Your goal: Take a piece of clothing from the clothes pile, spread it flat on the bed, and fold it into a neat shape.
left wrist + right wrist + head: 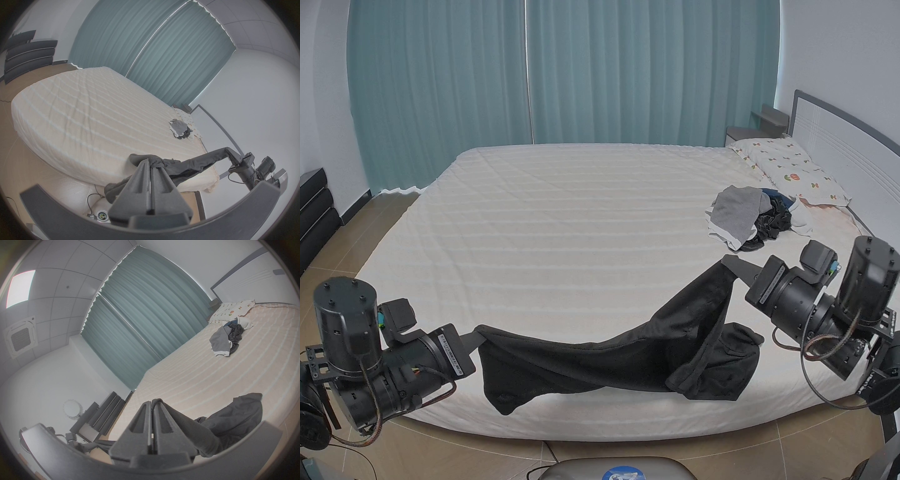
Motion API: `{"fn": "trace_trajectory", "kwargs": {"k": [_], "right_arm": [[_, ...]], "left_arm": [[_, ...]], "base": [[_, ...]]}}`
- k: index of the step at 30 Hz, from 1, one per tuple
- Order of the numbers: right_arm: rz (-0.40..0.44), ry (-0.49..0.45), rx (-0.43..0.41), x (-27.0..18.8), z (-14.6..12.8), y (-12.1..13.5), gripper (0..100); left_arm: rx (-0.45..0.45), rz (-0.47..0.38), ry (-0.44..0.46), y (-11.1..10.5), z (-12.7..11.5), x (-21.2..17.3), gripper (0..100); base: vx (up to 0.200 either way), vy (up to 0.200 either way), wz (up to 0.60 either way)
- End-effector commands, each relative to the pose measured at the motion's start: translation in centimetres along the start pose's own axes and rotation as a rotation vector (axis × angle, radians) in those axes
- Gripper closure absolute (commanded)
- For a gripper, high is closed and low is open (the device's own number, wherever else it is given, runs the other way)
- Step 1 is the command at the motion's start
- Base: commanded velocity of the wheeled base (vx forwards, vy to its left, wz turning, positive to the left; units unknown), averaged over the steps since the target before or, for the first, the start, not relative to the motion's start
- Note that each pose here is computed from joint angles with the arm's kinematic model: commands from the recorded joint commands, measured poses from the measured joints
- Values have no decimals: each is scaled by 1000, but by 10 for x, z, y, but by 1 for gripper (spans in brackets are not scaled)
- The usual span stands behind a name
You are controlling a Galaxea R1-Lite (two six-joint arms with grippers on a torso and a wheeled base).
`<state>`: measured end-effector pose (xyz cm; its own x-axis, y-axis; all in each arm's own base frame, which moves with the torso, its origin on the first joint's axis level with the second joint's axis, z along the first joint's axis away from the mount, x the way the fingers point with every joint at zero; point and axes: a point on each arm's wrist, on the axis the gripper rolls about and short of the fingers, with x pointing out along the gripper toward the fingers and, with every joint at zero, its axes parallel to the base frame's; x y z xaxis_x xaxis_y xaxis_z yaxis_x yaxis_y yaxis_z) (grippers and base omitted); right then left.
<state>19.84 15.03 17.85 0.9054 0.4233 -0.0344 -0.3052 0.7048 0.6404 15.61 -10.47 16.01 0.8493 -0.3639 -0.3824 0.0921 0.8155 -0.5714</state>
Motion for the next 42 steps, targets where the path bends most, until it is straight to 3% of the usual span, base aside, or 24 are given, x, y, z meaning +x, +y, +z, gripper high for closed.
{"fn": "trace_trajectory", "kwargs": {"k": [1, 4, 7, 11, 15, 17, 23, 30, 36, 42], "right_arm": [[110, -90, 32, -33, 30, 27, 100], [154, -155, 32, -41, 53, 40, 100], [185, -267, 23, -46, 102, 67, 100], [182, -336, 28, -47, 142, 87, 100], [140, -333, 2, -26, 161, 77, 100], [78, -336, -13, 10, 171, 62, 100], [-1, -327, -19, 63, 169, 39, 100], [-95, -307, -22, 115, 149, 16, 100], [-118, -377, -36, 147, 135, -10, 100], [-148, -355, -46, 165, 121, -30, 100]], "left_arm": [[-16, -80, -63, -11, 14, -23, 100], [-15, -92, -84, -16, 22, -28, 100], [-28, -98, -118, -35, 50, -35, 100], [-53, -105, -174, -52, 80, -42, 100], [-69, -44, -207, -55, 99, -29, 100], [-92, 12, -201, -52, 107, -8, 100], [-169, 85, -154, -40, 113, 38, 100], [-214, 92, -72, -25, 124, 91, 100], [-329, 113, -99, -11, 137, 148, 100], [-331, 130, -92, 1, 133, 183, 100]], "base": [[0, 0, 0], [0, 0, 0], [0, 0, 0], [0, 0, 0], [0, 0, 0], [0, 0, 0], [0, 0, 0], [171, 0, 0], [200, 0, 0], [200, 0, 0]]}}
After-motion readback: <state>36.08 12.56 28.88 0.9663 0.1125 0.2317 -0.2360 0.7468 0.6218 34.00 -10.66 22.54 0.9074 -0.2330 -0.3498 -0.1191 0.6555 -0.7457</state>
